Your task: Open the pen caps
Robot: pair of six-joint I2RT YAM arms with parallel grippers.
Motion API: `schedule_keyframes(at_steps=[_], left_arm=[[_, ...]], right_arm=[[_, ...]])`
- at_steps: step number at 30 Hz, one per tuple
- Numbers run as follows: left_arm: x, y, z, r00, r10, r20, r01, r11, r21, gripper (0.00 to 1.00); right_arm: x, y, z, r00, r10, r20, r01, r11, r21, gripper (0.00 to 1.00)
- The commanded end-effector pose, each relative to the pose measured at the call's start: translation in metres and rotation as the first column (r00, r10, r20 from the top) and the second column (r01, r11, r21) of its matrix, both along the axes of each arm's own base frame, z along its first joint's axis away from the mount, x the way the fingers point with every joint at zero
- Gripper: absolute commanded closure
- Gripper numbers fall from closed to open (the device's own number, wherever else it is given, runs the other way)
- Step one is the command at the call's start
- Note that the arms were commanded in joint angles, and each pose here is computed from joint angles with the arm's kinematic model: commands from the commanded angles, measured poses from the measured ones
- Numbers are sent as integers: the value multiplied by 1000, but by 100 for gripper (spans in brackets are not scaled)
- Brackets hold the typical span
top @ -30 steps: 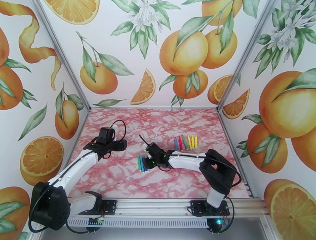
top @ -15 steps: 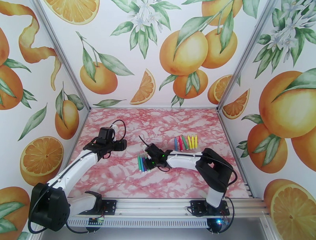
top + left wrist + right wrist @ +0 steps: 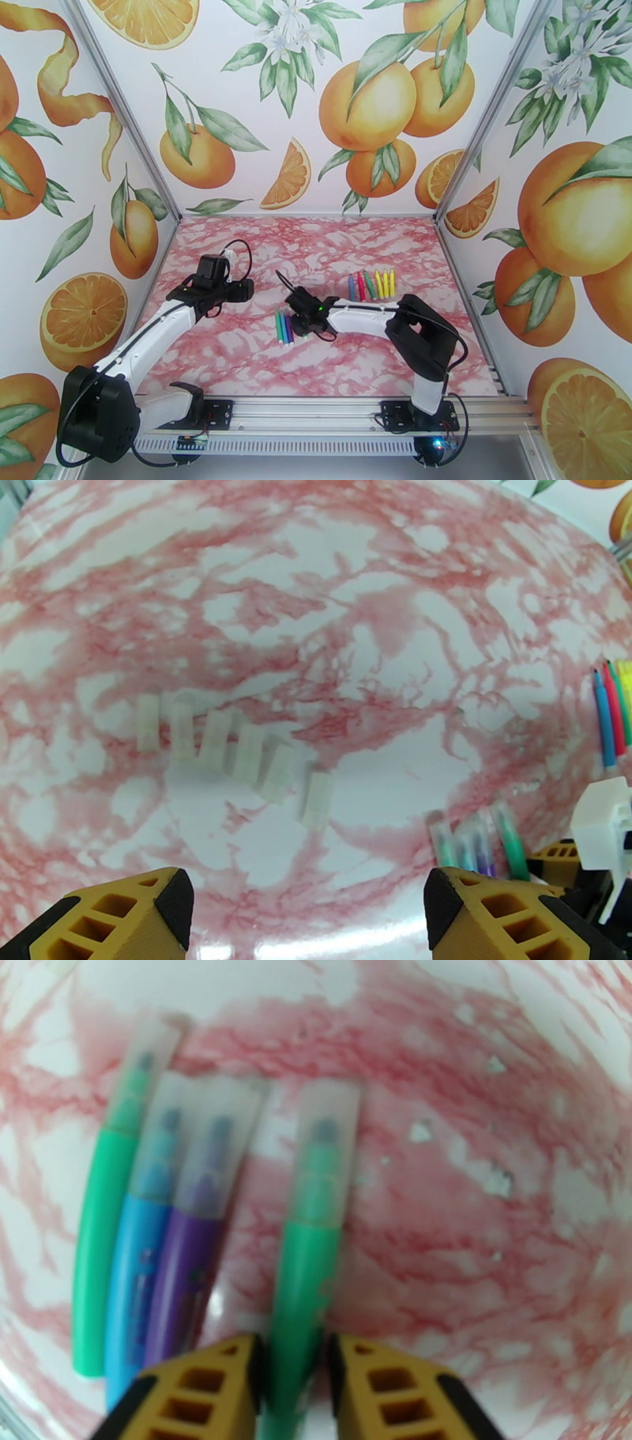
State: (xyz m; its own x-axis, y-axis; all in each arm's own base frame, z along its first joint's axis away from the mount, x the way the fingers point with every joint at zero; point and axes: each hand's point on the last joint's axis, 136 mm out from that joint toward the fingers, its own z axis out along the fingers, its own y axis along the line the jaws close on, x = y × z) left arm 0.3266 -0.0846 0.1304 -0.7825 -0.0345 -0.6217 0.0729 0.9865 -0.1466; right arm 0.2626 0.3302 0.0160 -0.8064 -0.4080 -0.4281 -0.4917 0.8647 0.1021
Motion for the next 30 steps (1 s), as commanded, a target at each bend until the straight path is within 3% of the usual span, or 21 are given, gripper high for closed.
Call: schedule_keyframes(at_steps=[1, 16, 30], left_arm=[[4, 0, 7, 999, 3, 35, -2, 1000, -17, 19], [6, -9, 3, 999, -23, 34, 25, 998, -62, 19], [4, -52, 15, 980, -186, 74, 198, 950, -240, 20]], right_arm=[[0, -2, -9, 1000, 0, -2, 0, 999, -53, 69], [1, -7, -14, 999, -31, 7, 31, 997, -64, 76], [15, -5, 40, 981, -50, 188, 22, 988, 151, 81]])
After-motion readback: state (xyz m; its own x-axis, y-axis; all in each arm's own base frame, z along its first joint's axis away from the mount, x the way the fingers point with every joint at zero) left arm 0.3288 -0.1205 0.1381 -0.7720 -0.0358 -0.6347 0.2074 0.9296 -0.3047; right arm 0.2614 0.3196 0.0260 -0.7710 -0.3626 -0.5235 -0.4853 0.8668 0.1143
